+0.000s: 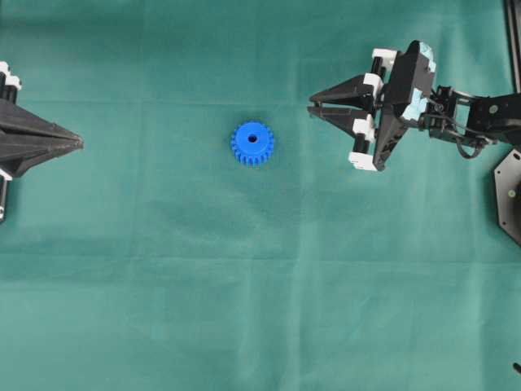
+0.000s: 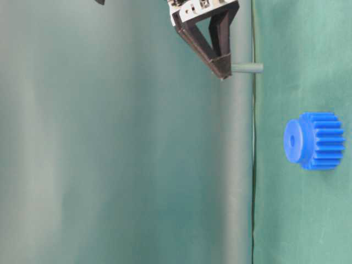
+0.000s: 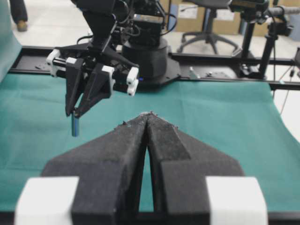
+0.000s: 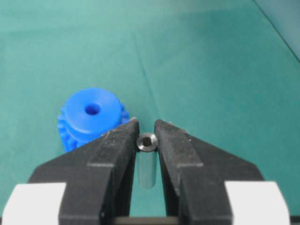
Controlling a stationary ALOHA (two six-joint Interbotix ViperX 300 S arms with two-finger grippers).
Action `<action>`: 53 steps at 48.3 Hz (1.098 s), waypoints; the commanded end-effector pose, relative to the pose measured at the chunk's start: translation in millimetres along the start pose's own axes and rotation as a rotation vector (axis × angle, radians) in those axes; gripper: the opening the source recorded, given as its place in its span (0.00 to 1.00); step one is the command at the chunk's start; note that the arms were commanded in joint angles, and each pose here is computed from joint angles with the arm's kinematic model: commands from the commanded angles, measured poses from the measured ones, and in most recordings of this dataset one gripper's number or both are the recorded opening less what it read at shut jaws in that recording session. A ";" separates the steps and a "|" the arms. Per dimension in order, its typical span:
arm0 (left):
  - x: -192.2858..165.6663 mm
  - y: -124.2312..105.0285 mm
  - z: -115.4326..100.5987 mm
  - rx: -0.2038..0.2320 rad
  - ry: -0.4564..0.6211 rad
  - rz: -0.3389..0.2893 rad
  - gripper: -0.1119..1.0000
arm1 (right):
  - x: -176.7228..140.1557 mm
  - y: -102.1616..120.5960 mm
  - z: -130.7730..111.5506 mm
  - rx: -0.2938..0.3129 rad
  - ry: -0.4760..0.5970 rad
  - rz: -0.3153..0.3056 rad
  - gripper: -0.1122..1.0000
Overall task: Insert the shaft placed at a random location into the center hole of the small gear at another random location.
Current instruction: 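Lift the held shaft off the table with the right gripper, then carry the shaft left and align it above the blue gear's hole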
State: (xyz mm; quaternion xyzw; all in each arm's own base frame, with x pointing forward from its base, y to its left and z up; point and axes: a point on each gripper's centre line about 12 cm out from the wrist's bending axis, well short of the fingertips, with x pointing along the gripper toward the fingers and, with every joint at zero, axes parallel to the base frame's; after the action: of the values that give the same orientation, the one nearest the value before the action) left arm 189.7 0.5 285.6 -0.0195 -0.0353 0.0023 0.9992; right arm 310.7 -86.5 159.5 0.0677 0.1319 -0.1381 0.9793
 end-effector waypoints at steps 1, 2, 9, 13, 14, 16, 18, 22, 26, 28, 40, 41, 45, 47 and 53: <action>1.5 -0.4 4.0 -0.002 -0.011 -0.001 0.09 | 10.0 9.2 13.3 -0.006 -0.036 0.028 0.25; 1.3 -0.4 4.3 -0.002 -0.012 -0.001 0.09 | 12.8 11.5 14.6 -0.007 -0.038 0.034 0.25; 1.5 -0.4 4.0 -0.002 -0.011 -0.001 0.09 | 34.8 23.5 22.9 -0.018 -0.040 0.063 0.25; 1.3 -0.5 4.7 0.000 -0.015 -0.002 0.09 | 46.5 28.5 27.5 -0.024 -0.036 0.072 0.25; 1.3 -0.4 4.8 -0.002 -0.017 -0.001 0.09 | 49.0 29.3 27.4 -0.026 -0.031 0.073 0.25; 1.6 -0.4 5.1 -0.002 -0.017 -0.001 0.10 | 53.8 32.0 30.3 -0.033 -0.032 0.080 0.25; 1.3 -0.4 4.8 -0.002 -0.017 -0.001 0.10 | 58.9 34.1 32.6 -0.039 -0.032 0.086 0.25; 1.5 -0.4 4.5 -0.002 -0.015 -0.001 0.09 | 65.9 38.1 36.3 -0.048 -0.034 0.096 0.25; 1.3 -0.4 4.8 -0.002 -0.017 -0.001 0.09 | 71.1 40.5 37.8 -0.050 -0.031 0.100 0.25; 1.5 -0.4 4.5 -0.002 -0.015 -0.001 0.09 | 72.2 41.2 37.7 -0.050 -0.028 0.101 0.25; 1.3 -0.4 5.0 -0.002 -0.018 -0.001 0.10 | 73.1 41.9 37.7 -0.049 -0.028 0.103 0.25; 1.3 -0.4 5.0 -0.002 -0.018 -0.001 0.10 | 73.6 41.8 36.5 -0.049 -0.025 0.102 0.25; 1.3 -0.4 5.0 -0.002 -0.018 -0.001 0.09 | 76.0 41.3 31.9 -0.047 -0.012 0.100 0.25; 1.3 -0.4 5.0 -0.002 -0.018 -0.001 0.09 | 77.4 41.1 29.6 -0.047 -0.006 0.100 0.25; 1.5 -0.4 4.9 -0.002 -0.018 -0.001 0.09 | 82.5 40.3 20.4 -0.042 0.017 0.097 0.25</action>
State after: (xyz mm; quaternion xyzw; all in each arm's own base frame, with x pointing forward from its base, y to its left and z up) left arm 189.7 0.5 285.6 -0.0195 -0.0353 0.0023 0.9992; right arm 396.9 -72.3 152.4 0.0548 0.1540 -0.0886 0.9826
